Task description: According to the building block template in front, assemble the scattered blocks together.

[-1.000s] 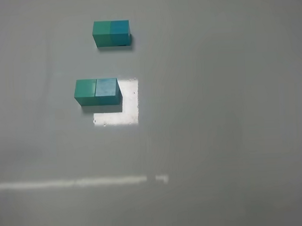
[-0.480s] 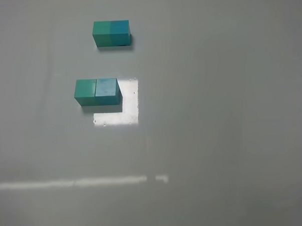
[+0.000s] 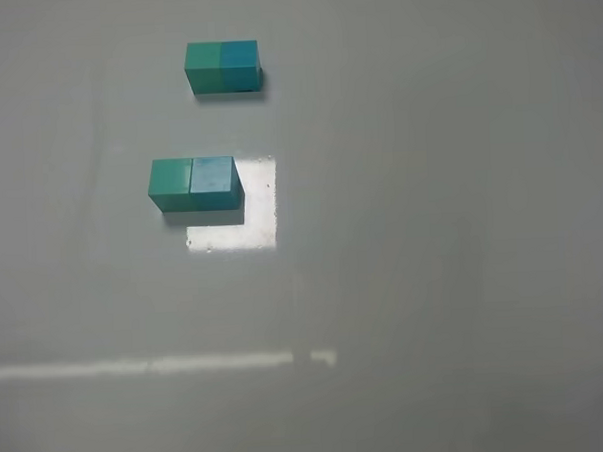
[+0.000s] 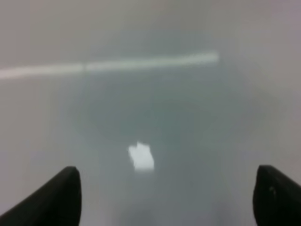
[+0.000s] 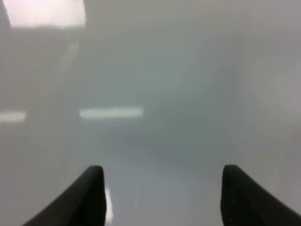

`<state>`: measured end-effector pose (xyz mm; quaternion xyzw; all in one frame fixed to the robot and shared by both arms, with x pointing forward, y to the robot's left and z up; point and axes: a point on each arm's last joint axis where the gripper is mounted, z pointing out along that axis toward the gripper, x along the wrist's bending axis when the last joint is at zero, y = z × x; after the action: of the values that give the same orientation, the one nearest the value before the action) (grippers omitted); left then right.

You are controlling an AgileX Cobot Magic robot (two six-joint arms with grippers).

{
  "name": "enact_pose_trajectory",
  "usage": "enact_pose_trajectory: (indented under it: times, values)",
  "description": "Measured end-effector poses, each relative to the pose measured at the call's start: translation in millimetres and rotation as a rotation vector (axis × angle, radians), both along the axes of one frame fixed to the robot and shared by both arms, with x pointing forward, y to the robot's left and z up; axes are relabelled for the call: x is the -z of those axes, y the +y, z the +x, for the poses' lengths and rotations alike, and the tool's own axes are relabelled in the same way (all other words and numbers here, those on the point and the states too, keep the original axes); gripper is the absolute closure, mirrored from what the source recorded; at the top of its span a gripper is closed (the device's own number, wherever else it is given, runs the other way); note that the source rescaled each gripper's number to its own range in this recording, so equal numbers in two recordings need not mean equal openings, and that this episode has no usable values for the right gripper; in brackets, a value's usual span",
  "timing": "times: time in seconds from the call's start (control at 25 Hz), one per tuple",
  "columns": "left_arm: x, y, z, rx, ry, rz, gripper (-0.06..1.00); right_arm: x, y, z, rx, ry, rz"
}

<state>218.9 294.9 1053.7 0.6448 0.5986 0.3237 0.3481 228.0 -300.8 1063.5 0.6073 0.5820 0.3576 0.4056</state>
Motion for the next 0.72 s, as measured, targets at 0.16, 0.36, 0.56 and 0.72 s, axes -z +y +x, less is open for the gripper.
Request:
enact_pose_trajectory:
  times: [0.16,0.36,0.56,0.72]
  values:
    - [0,-1,1,-0.073,0.000,-0.007,-0.04,0,0,0,0.000,0.000,0.000]
    - [-1,-3,3,-0.066,-0.034,-0.016,-0.04,0,0,0,0.000,0.000,0.000]
    - [-3,-3,7,-0.067,-0.072,-0.020,-0.04,0,0,0,0.000,0.000,0.000]
    - [0,-4,14,-0.064,-0.115,-0.040,-0.04,0,0,0,0.000,0.000,0.000]
